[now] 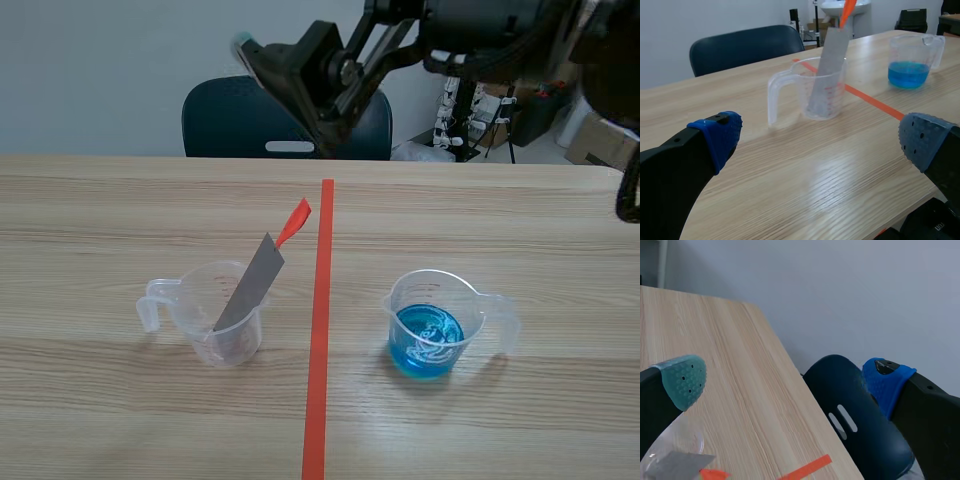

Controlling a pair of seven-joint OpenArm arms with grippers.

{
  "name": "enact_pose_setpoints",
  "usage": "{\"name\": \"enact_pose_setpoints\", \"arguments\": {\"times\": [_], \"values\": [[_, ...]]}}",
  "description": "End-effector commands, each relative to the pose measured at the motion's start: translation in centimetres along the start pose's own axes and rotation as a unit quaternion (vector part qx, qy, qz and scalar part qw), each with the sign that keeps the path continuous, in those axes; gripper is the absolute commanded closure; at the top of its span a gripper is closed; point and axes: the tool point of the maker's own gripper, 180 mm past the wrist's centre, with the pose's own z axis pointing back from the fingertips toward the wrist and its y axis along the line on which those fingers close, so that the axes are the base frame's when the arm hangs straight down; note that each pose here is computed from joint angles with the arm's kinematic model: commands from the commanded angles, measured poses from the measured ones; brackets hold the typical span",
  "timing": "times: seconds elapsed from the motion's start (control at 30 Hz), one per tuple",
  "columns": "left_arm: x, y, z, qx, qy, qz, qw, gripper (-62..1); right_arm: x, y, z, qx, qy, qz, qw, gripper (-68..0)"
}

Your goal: Do the redox reaction experiment. return to the home posture

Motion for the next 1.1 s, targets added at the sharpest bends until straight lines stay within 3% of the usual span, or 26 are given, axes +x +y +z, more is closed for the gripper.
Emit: {"name": "enact_pose_setpoints", "arguments": {"times": [0.0,0.23,0.6,0.83,1.07], "values": [[1.7,0.9,0.3,0.003,-0.019,-0.006,0.9998,-62.3,1.0,-0.6,0.7,-0.011,-0.014,0.007,0.9998,-67.9],[5.2,3.8,-0.7,0.001,-0.018,-0.005,0.9998,-62.3,1.0,-2.0,4.3,-0.058,-0.007,0.008,0.9983,-67.9],[9.6,5.2,-7.2,-0.079,-0.022,-0.020,0.9964,-62.3,-0.9,-3.5,9.5,-0.128,0.021,-0.010,0.9915,-67.9],[10.7,4.4,-10.8,-0.147,-0.013,-0.050,0.9878,-62.3,-2.6,-1.3,11.5,-0.127,0.035,-0.038,0.9905,-67.9],[11.5,4.7,-13.5,-0.178,-0.016,-0.083,0.9804,-62.3,-3.5,1.0,13.0,-0.130,0.041,-0.033,0.9901,-67.9]]}}
